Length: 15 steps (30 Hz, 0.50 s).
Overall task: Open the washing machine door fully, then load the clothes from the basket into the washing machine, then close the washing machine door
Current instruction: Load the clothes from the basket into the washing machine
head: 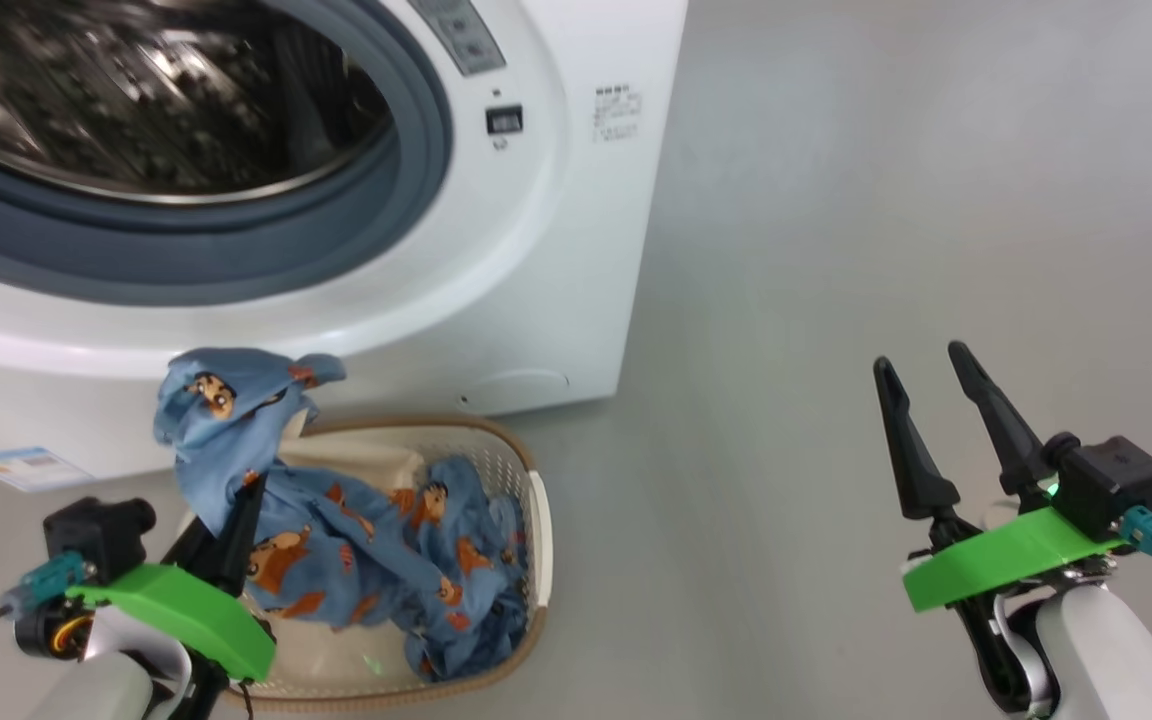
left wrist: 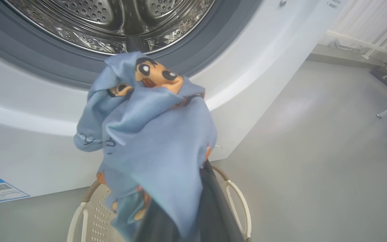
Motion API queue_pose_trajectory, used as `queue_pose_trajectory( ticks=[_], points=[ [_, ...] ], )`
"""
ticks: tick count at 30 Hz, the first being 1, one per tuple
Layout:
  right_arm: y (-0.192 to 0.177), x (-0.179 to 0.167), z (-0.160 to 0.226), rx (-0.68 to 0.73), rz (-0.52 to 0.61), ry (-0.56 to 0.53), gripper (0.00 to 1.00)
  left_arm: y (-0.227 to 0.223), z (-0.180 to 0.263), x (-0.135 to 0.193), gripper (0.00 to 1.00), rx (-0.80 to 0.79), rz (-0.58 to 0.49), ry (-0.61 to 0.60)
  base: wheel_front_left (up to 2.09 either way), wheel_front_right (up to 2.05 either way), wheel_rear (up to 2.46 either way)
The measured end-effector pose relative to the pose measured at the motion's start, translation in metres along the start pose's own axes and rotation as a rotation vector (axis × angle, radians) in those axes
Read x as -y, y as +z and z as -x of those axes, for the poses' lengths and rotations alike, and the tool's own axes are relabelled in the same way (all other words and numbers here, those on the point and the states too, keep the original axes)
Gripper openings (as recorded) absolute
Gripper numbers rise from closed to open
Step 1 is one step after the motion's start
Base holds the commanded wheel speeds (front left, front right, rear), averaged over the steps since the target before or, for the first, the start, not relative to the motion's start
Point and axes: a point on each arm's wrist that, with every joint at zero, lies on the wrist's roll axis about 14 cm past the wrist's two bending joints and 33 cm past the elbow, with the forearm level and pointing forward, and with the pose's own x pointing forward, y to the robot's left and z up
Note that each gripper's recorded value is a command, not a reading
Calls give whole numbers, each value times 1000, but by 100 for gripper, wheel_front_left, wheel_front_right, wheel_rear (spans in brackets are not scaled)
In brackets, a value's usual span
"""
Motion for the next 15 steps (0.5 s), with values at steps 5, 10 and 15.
queue_pose_trajectory(
  ticks=[5,10,15],
  points=[
    [11,-4,12,23,-17,17,100,32,23,6,0,116,-1,22,0,0,0],
    [21,-7,23,46,-12,34,100,58,49,12,0,218,-7,44,0,0,0],
    [34,-10,31,77,2,54,100,84,77,17,0,324,-17,75,0,0,0]
  ],
)
